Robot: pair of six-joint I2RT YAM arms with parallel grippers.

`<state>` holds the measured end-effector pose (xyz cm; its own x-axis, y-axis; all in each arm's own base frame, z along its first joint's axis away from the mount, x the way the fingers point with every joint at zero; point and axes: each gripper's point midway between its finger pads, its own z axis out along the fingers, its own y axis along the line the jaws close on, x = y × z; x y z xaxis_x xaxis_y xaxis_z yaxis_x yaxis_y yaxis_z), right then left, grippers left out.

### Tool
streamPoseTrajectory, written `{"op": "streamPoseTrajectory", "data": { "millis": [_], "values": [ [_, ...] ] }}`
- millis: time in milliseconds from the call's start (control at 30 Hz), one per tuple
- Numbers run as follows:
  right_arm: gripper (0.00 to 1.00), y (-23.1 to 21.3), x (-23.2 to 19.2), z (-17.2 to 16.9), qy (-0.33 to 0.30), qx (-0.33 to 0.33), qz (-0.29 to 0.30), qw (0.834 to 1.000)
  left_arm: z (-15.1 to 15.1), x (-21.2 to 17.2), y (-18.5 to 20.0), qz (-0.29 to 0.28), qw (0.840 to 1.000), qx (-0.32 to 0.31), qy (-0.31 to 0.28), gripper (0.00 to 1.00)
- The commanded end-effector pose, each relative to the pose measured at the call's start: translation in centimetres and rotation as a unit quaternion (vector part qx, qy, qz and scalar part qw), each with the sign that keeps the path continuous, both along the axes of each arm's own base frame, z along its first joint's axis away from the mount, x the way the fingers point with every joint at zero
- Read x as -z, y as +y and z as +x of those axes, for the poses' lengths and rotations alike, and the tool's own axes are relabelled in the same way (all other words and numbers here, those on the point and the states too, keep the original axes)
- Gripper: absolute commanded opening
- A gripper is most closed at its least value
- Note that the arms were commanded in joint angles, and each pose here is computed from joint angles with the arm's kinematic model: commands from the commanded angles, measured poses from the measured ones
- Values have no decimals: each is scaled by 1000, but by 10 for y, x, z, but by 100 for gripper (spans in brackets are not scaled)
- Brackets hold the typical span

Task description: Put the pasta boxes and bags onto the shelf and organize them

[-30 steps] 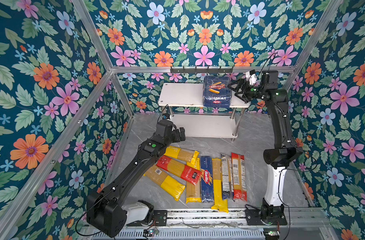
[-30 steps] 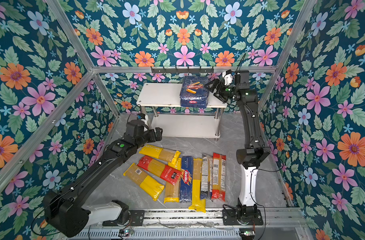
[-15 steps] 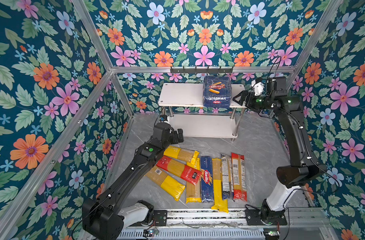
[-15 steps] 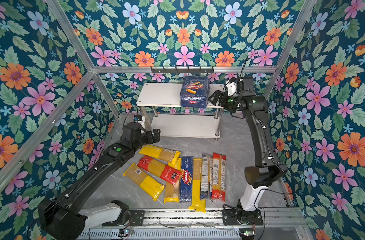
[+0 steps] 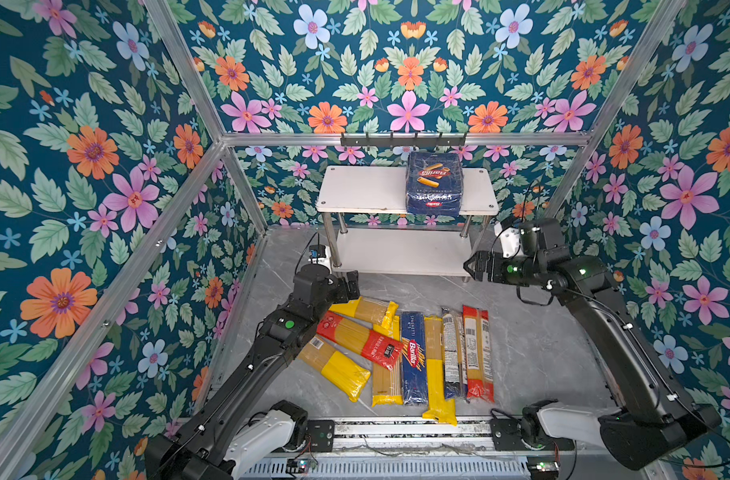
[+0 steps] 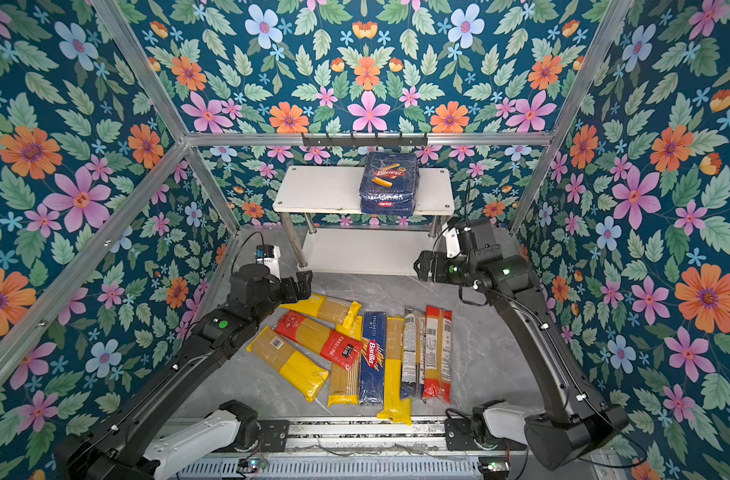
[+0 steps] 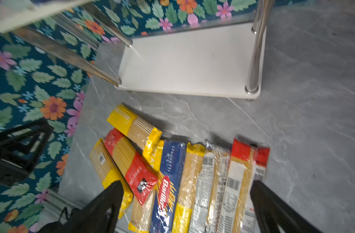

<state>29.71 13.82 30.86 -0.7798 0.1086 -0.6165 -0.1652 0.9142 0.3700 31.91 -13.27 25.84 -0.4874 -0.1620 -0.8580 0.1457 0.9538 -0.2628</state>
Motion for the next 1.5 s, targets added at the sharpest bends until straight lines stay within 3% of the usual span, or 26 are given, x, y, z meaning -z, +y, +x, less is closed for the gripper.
{"op": "streamPoseTrajectory", "data": {
  "millis": [0,500,767,1000,1267,1467],
  "values": [
    [99,-2,16,-10,-3,19,-19,1000,-4,8,0,1,1000,5,6,100],
    [94,-6,140,-73,124,59,-75,988,-51,70,10,-51,997,12,54,99],
    [92,-17,170,-103,160,83,-64,982,-47,92,1,-54,995,22,83,98],
    [94,-37,206,-125,207,130,-83,966,-44,104,-13,-70,993,43,90,98],
    [97,-47,237,-130,248,155,-129,948,-30,111,-33,-33,994,53,90,97],
    [98,-41,253,-131,267,147,-131,943,-18,115,-65,33,994,65,80,95]
  ]
}}
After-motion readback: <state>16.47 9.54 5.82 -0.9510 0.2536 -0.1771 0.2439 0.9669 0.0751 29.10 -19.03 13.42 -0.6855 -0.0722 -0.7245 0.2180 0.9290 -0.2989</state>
